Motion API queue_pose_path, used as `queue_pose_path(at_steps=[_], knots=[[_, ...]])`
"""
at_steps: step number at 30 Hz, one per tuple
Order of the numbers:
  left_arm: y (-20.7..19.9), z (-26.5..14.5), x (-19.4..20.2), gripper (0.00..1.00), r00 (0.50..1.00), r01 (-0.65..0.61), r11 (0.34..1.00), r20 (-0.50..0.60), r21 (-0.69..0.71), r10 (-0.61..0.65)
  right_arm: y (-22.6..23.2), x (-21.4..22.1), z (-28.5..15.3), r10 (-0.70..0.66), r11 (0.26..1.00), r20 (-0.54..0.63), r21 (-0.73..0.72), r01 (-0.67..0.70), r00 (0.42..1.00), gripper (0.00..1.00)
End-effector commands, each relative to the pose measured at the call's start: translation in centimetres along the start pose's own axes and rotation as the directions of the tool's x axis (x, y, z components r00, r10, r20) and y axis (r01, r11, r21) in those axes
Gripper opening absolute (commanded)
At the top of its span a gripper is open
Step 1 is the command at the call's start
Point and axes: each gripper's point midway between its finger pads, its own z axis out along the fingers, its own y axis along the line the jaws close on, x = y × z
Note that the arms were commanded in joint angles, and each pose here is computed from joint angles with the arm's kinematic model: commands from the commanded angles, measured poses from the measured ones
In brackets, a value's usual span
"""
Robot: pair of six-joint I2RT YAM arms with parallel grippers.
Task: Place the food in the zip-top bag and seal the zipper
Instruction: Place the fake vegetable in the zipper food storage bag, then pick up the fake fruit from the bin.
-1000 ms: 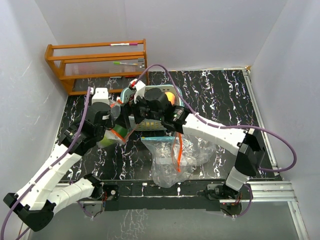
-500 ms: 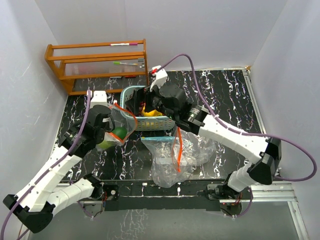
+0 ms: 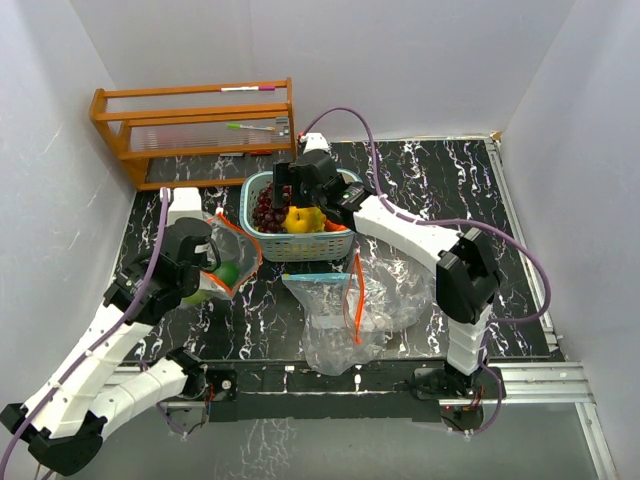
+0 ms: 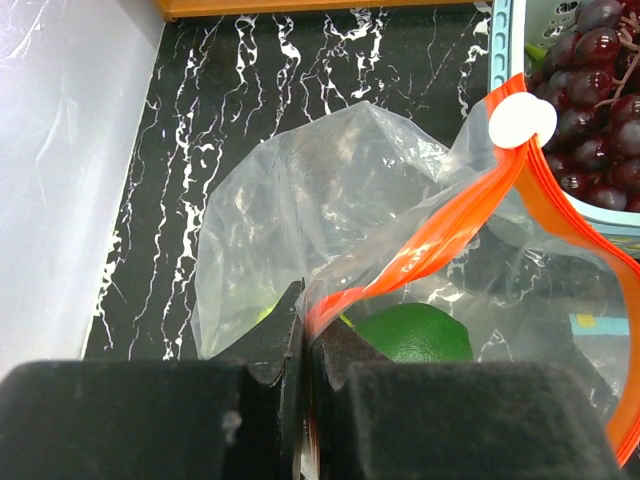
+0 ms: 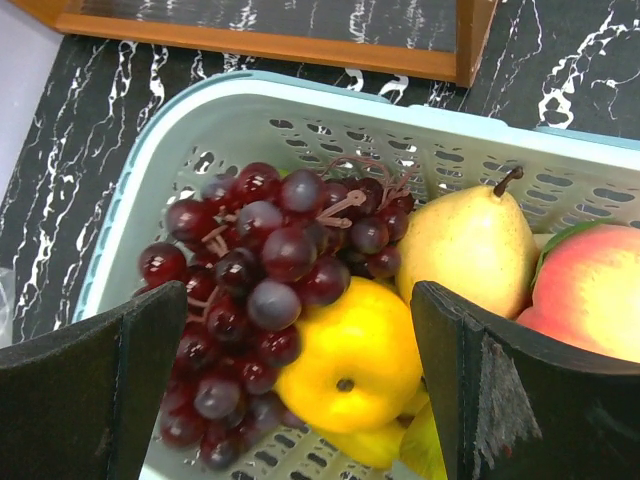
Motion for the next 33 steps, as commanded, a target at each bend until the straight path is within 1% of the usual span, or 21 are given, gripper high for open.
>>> queue_pose_path(at_steps=[1, 5, 8, 12, 13, 15, 17, 19, 21, 24, 29, 33], knots=[[1.2, -0.6, -0.4, 0.00, 1.000, 0.008, 0.999, 0.027, -0.032, -0.007, 2.1, -3.9, 0.5, 0.050, 0.994, 0.088, -0.099, -0.041, 0.995, 0.98], [1.1, -0.4, 0.0, 0.00, 1.000, 0.003, 0.999, 0.018, -0.032, -0.002, 2.0, -3.0, 2.4, 0.066, 0.993, 0.057, -0.107, -0.060, 0.996, 0.98], [0.9, -0.4, 0.1, 0.00, 1.000, 0.006, 1.000, 0.017, -0.023, -0.006, 2.5, -1.9, 3.6, 0.072, 0.988, 0.021, -0.142, -0.068, 0.997, 0.98], [1.0, -0.4, 0.1, 0.00, 1.000, 0.008, 1.000, 0.015, -0.024, -0.008, 2.4, -0.1, 5.1, 0.071, 0.987, -0.031, -0.140, -0.075, 0.997, 0.95], [1.0, -0.5, 0.1, 0.00, 1.000, 0.009, 1.000, 0.017, -0.025, -0.009, 2.3, 0.1, 5.2, 0.071, 0.988, -0.036, -0.137, -0.075, 0.997, 0.90], [1.1, -0.5, 0.2, 0.00, 1.000, 0.006, 1.000, 0.014, -0.026, -0.006, 2.2, 0.4, 5.3, 0.071, 0.987, -0.042, -0.140, -0.076, 0.997, 0.75], [1.1, -0.5, 0.3, 0.00, 1.000, 0.008, 1.000, 0.015, -0.026, -0.008, 2.3, 0.0, 4.7, 0.072, 0.986, -0.026, -0.148, -0.075, 0.997, 0.54], [1.0, -0.4, 0.3, 0.00, 1.000, 0.005, 1.000, 0.013, -0.027, -0.005, 2.3, -0.8, 3.9, 0.076, 0.985, 0.006, -0.156, -0.074, 0.997, 0.37], [0.9, -0.4, 0.2, 0.00, 1.000, 0.008, 1.000, 0.013, -0.023, -0.008, 2.4, -2.0, 2.7, 0.077, 0.984, 0.047, -0.164, -0.069, 0.996, 0.27], [0.7, -0.4, 0.0, 0.00, 1.000, 0.013, 1.000, 0.012, -0.012, -0.013, 3.0, -4.2, 0.1, 0.074, 0.978, 0.111, -0.200, -0.051, 0.991, 0.25], [0.1, -0.2, 0.0, 0.00, 1.000, 0.017, 1.000, 0.005, 0.001, -0.017, 4.2, -8.4, -6.3, 0.065, 0.962, 0.234, -0.274, 0.001, 0.970, 0.23], [-0.4, 0.1, 0.1, 0.00, 1.000, 0.021, 1.000, -0.002, 0.014, -0.021, 4.9, -10.0, -10.7, 0.063, 0.944, 0.284, -0.329, 0.036, 0.957, 0.23]])
